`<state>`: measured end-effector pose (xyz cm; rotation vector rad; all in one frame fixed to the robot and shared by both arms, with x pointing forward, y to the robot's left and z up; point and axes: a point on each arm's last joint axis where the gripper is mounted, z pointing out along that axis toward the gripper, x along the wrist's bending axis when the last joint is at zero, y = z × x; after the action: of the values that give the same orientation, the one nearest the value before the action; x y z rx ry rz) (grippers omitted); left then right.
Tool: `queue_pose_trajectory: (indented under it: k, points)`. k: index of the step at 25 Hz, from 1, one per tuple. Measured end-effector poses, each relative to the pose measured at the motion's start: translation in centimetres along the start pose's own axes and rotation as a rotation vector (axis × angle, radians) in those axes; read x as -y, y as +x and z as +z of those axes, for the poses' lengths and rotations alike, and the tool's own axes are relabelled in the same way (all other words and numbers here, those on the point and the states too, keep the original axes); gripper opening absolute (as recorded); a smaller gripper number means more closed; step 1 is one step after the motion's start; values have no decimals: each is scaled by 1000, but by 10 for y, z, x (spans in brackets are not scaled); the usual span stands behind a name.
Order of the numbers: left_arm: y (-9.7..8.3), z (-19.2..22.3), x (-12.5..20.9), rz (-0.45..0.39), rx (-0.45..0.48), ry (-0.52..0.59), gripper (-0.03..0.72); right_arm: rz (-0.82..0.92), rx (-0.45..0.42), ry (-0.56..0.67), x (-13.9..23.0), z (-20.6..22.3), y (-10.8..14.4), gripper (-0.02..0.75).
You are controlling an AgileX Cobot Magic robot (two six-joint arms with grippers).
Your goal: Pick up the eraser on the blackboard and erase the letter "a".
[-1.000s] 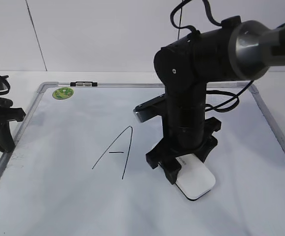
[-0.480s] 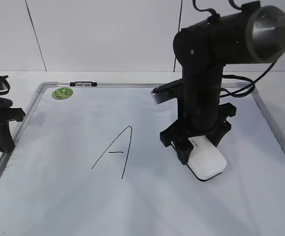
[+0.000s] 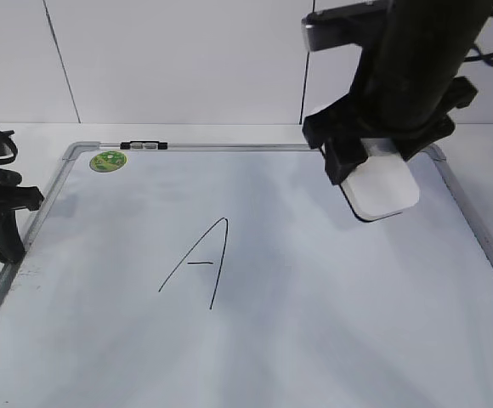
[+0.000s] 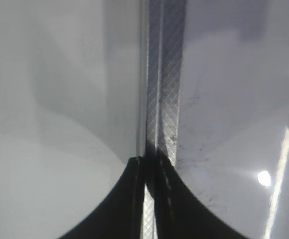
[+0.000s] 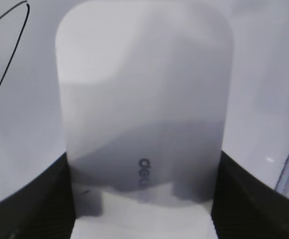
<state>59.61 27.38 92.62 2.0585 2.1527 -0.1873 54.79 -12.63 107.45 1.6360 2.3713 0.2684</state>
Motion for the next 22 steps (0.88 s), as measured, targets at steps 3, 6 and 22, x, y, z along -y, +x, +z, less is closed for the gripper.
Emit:
queue_pose_trajectory:
  k: [3,6,22]
  points:
    - [0,0,0,-1,1,0,16,27,34,-66,3,-22,-8,559]
    - [0,0,0,-1,1,0,16,60,77,-109,10,-42,-17,559]
    - [0,0,0,-2,3,0,16,297,212,-192,31,-87,-88,559]
